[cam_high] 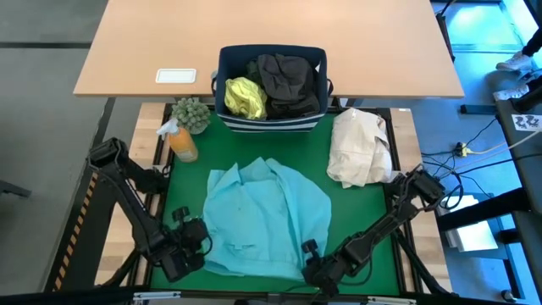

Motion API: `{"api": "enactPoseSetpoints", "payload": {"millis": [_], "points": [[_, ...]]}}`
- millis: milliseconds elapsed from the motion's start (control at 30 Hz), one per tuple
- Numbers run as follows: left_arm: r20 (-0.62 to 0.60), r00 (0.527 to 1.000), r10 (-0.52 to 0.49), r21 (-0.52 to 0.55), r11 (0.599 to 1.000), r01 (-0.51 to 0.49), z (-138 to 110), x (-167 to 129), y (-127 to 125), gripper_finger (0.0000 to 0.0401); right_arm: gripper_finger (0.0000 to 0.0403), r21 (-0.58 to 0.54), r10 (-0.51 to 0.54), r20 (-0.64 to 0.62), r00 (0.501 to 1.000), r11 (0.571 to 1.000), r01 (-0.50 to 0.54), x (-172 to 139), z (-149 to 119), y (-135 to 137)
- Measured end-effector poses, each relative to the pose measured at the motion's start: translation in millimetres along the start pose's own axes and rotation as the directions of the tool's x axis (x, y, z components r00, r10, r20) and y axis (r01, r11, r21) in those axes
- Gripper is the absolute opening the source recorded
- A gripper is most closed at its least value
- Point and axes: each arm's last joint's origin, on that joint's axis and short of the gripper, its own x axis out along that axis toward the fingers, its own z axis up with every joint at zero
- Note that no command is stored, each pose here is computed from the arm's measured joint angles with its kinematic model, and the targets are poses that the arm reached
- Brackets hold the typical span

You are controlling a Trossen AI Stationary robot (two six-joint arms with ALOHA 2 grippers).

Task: Fold laundry
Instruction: Fold the blue shorts

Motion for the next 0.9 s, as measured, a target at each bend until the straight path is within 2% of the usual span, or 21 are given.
{"api": "enactPoseSetpoints", "payload": {"millis": [167, 367, 567, 733, 900], "points": [[0.053, 0.998, 0.014, 0.002, 1.0, -0.014, 15.6, 7.2, 1.9, 0.0094, 0.0156, -0.033, -0.054, 0.007, 0.999, 0.998, 0.054, -6.6, 11.6, 0.5], [0.11, 0.99, -0.092, 0.033, 0.995, 0.089, 34.3, 13.5, -7.9, 0.0094, 0.0221, -0.055, -0.141, -0.007, 0.99, 0.989, 0.141, -15.7, 22.3, -0.3], [0.113, 0.987, -0.114, 0.06, 0.992, 0.108, 34.0, 30.5, -23.6, 0.0094, 0.0233, -0.071, -0.256, -0.055, 0.965, 0.965, 0.252, -25.1, 26.5, -3.6], [-0.045, 0.993, -0.108, 0.1, 0.989, 0.112, 16.4, 52.7, -37.5, 0.0094, 0.0223, -0.063, -0.252, -0.051, 0.966, 0.966, 0.249, -29.2, 32.4, -2.6], [-0.199, 0.974, -0.113, 0.091, 0.987, 0.133, -3.4, 63.9, -47.4, 0.0094, 0.0219, -0.05, -0.207, -0.039, 0.978, 0.978, 0.205, -32.8, 39.4, -0.1]]}}
